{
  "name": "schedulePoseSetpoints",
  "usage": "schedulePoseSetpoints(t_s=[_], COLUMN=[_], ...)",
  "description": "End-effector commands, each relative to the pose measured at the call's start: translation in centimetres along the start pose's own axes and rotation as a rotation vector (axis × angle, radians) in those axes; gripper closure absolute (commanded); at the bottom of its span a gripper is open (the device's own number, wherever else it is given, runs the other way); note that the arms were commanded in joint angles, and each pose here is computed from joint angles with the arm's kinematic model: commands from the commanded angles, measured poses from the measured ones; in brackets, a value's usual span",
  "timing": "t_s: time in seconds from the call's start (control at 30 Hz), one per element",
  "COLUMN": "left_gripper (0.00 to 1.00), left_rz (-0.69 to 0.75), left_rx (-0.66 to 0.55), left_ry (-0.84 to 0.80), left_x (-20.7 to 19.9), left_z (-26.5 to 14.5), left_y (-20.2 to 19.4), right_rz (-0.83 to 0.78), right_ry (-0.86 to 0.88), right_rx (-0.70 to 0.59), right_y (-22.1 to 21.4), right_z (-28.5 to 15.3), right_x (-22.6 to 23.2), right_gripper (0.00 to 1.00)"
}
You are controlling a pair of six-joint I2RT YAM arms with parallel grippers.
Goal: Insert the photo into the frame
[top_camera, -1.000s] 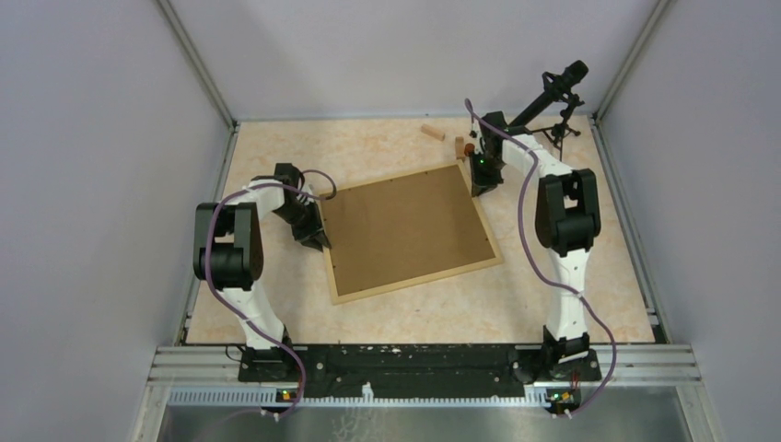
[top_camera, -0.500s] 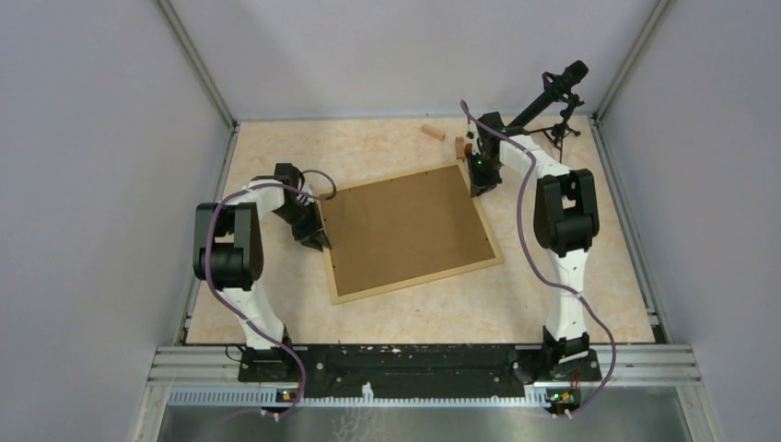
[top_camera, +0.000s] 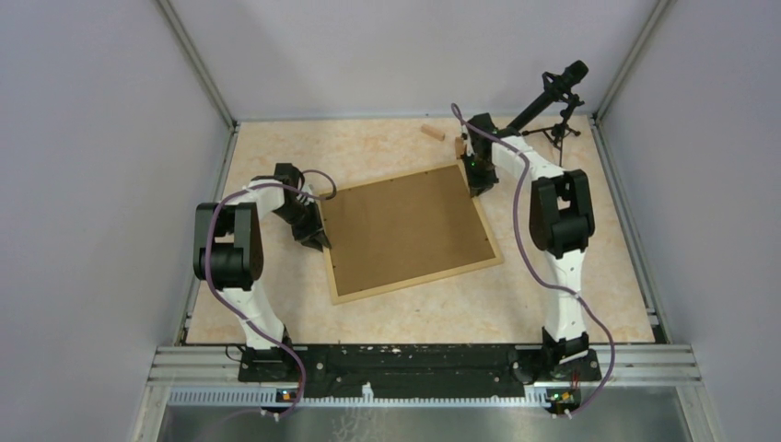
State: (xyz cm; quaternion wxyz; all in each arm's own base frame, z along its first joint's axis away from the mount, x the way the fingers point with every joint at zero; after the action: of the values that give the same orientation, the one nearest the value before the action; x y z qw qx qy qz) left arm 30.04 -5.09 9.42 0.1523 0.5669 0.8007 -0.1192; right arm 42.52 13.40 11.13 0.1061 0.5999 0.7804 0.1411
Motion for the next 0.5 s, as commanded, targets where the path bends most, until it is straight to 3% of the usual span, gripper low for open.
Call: schedulePoseSetpoints(t_s=[0.0, 0.23, 0.33, 0.47], left_gripper=[0.96, 0.96, 0.96, 0.96], left_rz=[0.058, 0.057, 0.057, 0.059], left_rx=[-0.08, -0.08, -0.083, -0.084], left_ry=[-0.021, -0.025, -0.029, -0.033], left_x=[0.1, 0.1, 0.0, 0.0], left_z=[2.9, 2.9, 2.8, 2.7], left_y=[1.6, 1.6, 1.7, 1.6], right_rz=[-0.036, -0.053, -0.068, -0.051], right_ry=[-0.12, -0.296, -0.384, -0.279], right_rx=[0.151, 0.286, 0.292, 0.266], right_y=[-2.8, -6.8, -7.4, -6.3], right_z=[3.5, 7.7, 8.7, 8.6], right_x=[0.1, 4.4, 7.0, 8.8], right_gripper=[0.84, 0.8, 0.73, 0.66])
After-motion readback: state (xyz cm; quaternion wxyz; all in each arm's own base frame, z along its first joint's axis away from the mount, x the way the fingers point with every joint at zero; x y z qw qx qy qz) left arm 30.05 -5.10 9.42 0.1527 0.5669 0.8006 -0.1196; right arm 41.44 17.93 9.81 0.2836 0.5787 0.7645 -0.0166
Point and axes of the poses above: each gripper's point midway between its finger pads, its own z axis out along the fingers, its own x axis along the line the jaws close on, y = z × x, the point moved 8 cm from there along -z, back along the fingers, and after that the axes turned 4 degrees about -z, right-handed, at the moved point
